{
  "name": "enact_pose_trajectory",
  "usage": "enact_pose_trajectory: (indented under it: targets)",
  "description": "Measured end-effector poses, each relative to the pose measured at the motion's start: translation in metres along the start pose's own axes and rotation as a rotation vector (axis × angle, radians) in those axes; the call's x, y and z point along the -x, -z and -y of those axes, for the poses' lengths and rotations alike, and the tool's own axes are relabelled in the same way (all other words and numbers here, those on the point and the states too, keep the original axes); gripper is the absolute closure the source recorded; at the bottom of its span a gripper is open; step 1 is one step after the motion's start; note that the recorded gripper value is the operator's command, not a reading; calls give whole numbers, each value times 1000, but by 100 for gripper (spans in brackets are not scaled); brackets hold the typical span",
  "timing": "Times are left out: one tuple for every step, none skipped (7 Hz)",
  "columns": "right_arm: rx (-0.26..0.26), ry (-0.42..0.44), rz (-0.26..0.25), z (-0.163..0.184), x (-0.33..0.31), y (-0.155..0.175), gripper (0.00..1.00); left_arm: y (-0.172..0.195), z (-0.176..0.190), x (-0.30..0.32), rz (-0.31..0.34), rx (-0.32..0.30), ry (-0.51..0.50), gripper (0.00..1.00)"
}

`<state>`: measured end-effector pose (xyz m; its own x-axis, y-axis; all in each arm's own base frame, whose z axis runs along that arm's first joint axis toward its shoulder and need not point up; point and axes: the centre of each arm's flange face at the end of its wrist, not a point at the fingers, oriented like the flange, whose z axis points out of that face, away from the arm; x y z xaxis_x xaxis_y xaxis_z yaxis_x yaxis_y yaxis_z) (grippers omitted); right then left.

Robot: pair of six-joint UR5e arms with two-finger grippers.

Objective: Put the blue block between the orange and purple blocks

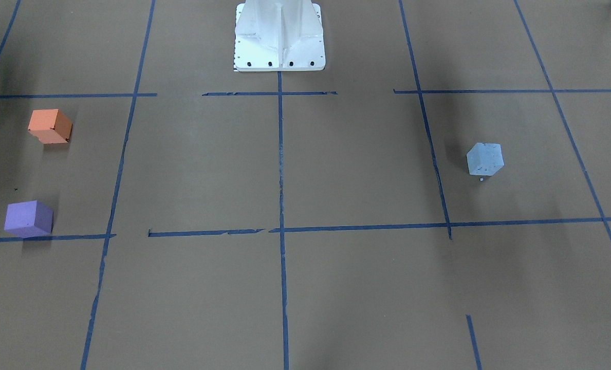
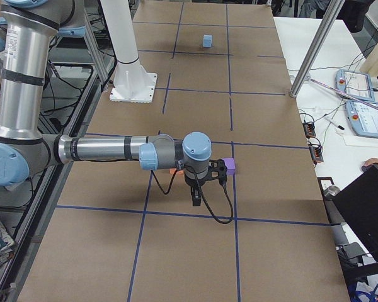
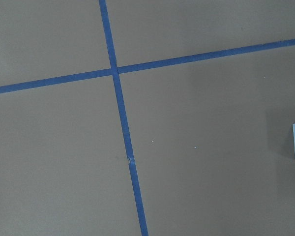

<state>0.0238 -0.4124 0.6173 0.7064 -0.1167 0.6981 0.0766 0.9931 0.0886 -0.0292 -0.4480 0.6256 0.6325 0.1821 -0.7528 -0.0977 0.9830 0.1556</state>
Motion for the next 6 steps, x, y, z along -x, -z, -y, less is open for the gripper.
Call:
enact_pose_trajectory:
  targets:
    - [-4, 0, 0, -1, 0, 2, 0, 0, -2, 0, 1, 1, 1, 0]
    - [-9, 0, 1, -3, 1, 4, 0, -1, -4, 1, 2, 1, 1, 0]
    - [-12, -1, 1, -3, 1, 6, 0, -1, -5, 1, 2, -4, -6, 0]
    - [-13, -2, 1, -3, 1, 6, 0, -1, -7, 1, 3, -11, -15, 0]
    - [-14, -2, 0, -3, 1, 7, 0, -2, -9, 1, 4, -13, -18, 0]
    - [-15, -2, 0, -3, 2, 7, 0, -3, -10, 2, 3, -15, -20, 0]
